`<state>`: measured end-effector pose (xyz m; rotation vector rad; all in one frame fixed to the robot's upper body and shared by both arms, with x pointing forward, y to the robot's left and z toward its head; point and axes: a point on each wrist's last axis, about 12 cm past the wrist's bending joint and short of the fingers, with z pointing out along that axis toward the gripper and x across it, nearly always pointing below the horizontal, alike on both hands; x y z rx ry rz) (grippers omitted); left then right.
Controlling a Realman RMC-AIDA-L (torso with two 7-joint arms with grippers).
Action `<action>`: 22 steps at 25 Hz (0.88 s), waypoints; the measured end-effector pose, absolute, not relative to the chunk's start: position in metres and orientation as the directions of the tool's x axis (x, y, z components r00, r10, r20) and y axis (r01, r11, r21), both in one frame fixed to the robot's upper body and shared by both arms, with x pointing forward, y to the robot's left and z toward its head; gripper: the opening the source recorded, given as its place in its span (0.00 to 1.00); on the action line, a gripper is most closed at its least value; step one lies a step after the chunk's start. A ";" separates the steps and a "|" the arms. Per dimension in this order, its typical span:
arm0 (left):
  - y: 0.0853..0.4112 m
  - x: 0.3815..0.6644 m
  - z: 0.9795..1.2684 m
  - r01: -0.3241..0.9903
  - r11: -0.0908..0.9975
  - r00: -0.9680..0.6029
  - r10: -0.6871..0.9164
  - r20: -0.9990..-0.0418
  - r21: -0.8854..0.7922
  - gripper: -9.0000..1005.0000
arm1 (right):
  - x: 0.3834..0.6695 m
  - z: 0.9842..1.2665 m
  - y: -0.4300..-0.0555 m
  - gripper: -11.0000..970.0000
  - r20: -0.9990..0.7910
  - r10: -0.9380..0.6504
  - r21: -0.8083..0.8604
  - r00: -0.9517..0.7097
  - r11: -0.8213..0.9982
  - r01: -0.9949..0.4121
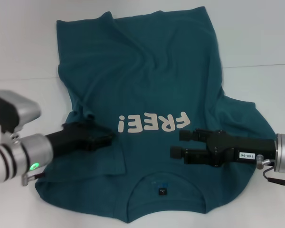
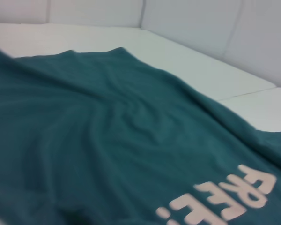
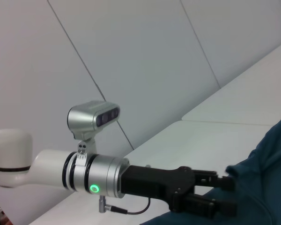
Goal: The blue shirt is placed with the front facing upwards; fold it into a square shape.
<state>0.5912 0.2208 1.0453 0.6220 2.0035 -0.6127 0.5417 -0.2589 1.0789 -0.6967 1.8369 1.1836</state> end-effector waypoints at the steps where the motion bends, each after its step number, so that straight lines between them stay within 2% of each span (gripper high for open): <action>1: 0.216 0.593 1.048 0.653 0.738 -0.441 0.188 -0.877 -0.171 0.82 | 0.541 1.079 -0.259 0.91 -0.861 -0.017 0.460 -0.509 0.404 -0.791; 6: 0.194 0.600 1.058 0.710 0.685 -0.411 0.212 -0.887 -0.165 0.82 | 0.540 1.078 -0.260 0.91 -0.860 -0.015 0.461 -0.511 0.407 -0.788; 10: 0.190 0.601 1.061 0.714 0.677 -0.399 0.190 -0.897 -0.175 0.82 | 0.541 1.077 -0.261 0.91 -0.863 -0.012 0.456 -0.506 0.416 -0.787; 16: 0.200 0.594 1.069 0.714 0.664 -0.380 0.104 -0.919 -0.220 0.82 | 0.542 1.078 -0.264 0.91 -0.867 -0.006 0.447 -0.499 0.433 -0.782; 22: 0.216 0.589 1.068 0.666 0.703 -0.382 0.034 -0.924 -0.249 0.82 | 0.543 1.078 -0.267 0.91 -0.865 -0.003 0.449 -0.501 0.441 -0.777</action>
